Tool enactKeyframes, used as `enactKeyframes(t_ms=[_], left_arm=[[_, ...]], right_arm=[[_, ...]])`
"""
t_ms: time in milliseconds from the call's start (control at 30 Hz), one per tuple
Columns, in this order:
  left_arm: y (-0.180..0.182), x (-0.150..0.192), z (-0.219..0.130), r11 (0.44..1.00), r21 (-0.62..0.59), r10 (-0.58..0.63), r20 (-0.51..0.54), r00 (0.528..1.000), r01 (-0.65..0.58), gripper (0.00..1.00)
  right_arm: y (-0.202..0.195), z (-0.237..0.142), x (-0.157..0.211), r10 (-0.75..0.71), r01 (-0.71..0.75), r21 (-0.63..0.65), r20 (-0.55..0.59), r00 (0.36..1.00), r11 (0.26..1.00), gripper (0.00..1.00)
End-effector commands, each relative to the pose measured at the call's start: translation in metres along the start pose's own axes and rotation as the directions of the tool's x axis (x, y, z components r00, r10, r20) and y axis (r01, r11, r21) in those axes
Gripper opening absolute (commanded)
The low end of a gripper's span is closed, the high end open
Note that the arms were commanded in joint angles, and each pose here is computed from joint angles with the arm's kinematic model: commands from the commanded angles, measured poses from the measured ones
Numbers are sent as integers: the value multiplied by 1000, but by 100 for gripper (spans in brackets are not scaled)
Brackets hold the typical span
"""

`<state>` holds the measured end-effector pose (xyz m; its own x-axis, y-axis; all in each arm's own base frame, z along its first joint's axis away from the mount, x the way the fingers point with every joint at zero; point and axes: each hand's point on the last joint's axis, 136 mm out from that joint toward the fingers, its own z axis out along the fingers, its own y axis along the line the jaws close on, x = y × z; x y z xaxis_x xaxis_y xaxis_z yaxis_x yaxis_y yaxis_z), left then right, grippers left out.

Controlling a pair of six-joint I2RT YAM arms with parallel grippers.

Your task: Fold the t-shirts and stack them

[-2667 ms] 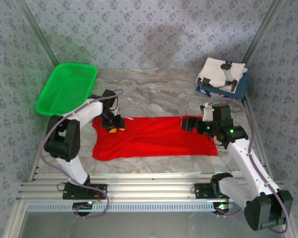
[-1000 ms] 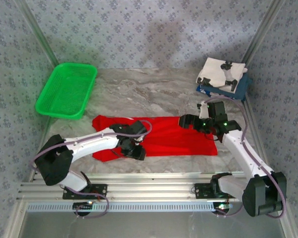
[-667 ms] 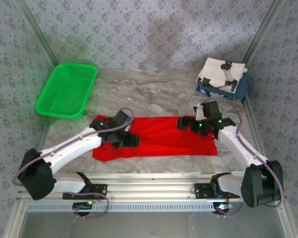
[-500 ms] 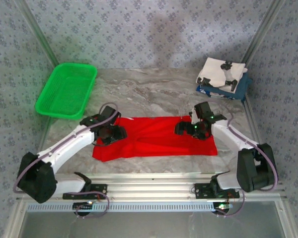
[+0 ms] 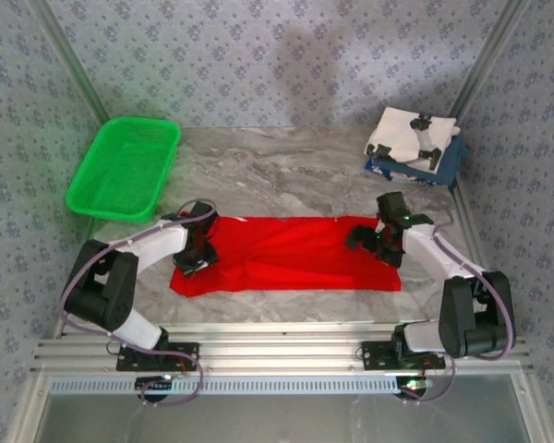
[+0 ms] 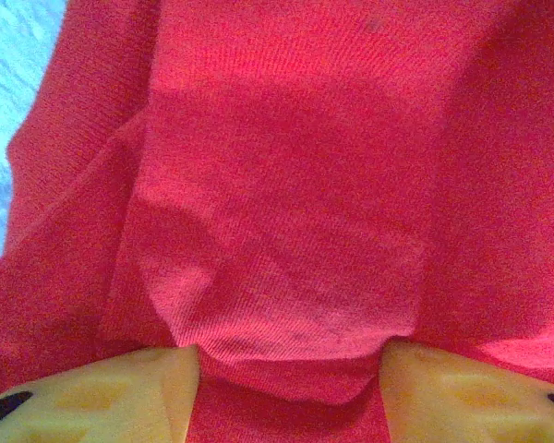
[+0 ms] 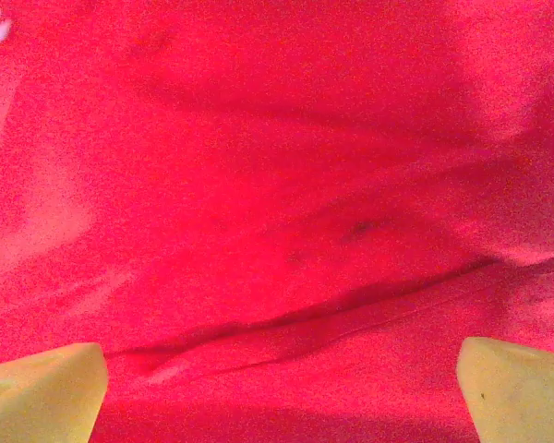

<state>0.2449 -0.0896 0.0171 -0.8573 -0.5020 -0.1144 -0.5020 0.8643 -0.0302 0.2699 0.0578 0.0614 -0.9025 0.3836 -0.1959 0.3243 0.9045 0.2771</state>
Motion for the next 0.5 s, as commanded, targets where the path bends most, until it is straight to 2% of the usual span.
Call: enactKeyframes(t_ms=[0, 133, 267, 367, 467], left_arm=[[12, -9, 14, 998, -57, 16, 25, 1000, -15, 54], [5, -11, 14, 999, -34, 30, 24, 999, -29, 53], [0, -13, 13, 999, -12, 30, 29, 999, -29, 53], [-2, -15, 11, 999, -6, 36, 36, 999, -36, 53], [-3, -16, 9, 999, -1, 36, 38, 999, -36, 53]], right_arm=[[-27, 0, -4, 129, -129, 30, 2, 992, 991, 96], [-40, 5, -11, 230, -230, 12, 0, 973, 973, 89], [-33, 10, -30, 293, -291, -78, 21, 956, 954, 83], [-18, 13, -39, 353, -352, -162, -21, 935, 922, 77], [-7, 12, -37, 388, -394, -193, -69, 919, 898, 76]])
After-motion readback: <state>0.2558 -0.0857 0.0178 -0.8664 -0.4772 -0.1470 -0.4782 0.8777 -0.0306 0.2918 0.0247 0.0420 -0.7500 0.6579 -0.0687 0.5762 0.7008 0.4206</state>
